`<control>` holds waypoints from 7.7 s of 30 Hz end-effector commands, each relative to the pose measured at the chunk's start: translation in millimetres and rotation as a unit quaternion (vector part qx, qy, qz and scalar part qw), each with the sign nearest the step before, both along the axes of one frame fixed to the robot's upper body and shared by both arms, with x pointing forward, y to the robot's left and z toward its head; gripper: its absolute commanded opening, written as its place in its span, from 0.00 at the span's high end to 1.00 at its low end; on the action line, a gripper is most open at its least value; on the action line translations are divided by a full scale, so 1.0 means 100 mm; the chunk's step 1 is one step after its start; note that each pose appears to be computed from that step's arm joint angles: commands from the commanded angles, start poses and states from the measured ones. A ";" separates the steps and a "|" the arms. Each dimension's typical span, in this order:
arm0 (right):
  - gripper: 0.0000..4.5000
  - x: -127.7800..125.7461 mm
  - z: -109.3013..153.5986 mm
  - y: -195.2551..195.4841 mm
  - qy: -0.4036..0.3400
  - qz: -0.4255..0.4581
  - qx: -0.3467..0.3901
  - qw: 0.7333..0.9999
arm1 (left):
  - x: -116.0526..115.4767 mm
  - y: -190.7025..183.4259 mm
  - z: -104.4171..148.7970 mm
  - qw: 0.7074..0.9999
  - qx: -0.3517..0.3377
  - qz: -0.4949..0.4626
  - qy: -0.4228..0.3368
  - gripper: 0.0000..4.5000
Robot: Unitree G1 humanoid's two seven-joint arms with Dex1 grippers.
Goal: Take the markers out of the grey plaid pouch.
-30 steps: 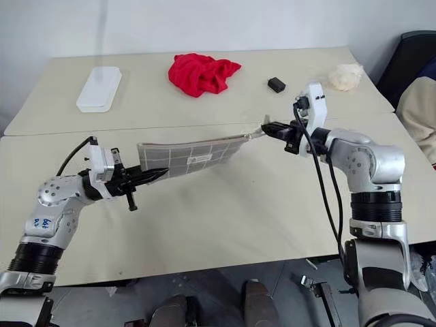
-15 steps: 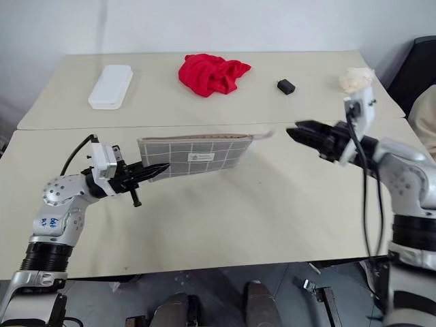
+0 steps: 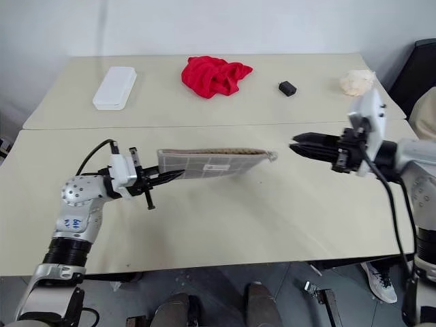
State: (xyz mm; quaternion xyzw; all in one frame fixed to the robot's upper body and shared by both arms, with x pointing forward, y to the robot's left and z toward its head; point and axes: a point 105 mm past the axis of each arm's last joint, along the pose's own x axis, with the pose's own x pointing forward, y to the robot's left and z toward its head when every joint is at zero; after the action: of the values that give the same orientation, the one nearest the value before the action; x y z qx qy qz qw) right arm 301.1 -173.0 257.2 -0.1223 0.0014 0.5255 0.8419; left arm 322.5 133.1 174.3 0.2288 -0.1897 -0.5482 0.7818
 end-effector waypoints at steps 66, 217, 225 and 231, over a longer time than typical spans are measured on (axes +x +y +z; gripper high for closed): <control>0.99 0.06 -0.30 0.81 -0.321 0.162 -0.131 0.924 | -0.01 0.01 -0.04 1.000 -0.001 -0.002 0.008 1.00; 0.93 -0.02 0.09 0.60 -0.145 0.088 -0.110 0.979 | -0.02 -0.08 -0.02 1.000 -0.014 0.002 0.011 1.00; 0.99 0.19 -0.17 0.65 -0.120 0.056 -0.165 0.977 | -0.01 -0.09 -0.01 1.000 -0.017 0.003 0.011 1.00; 0.99 0.26 -0.35 0.71 -0.122 0.062 -0.213 0.967 | -0.01 -0.12 -0.01 1.000 -0.020 0.000 0.011 1.00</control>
State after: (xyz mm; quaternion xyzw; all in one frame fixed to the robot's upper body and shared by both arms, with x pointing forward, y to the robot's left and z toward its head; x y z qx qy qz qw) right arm 325.9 -105.6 213.4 -0.3379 0.0231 0.5519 0.7620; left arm 321.2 124.7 164.2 0.2026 -0.1734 -0.5481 0.7928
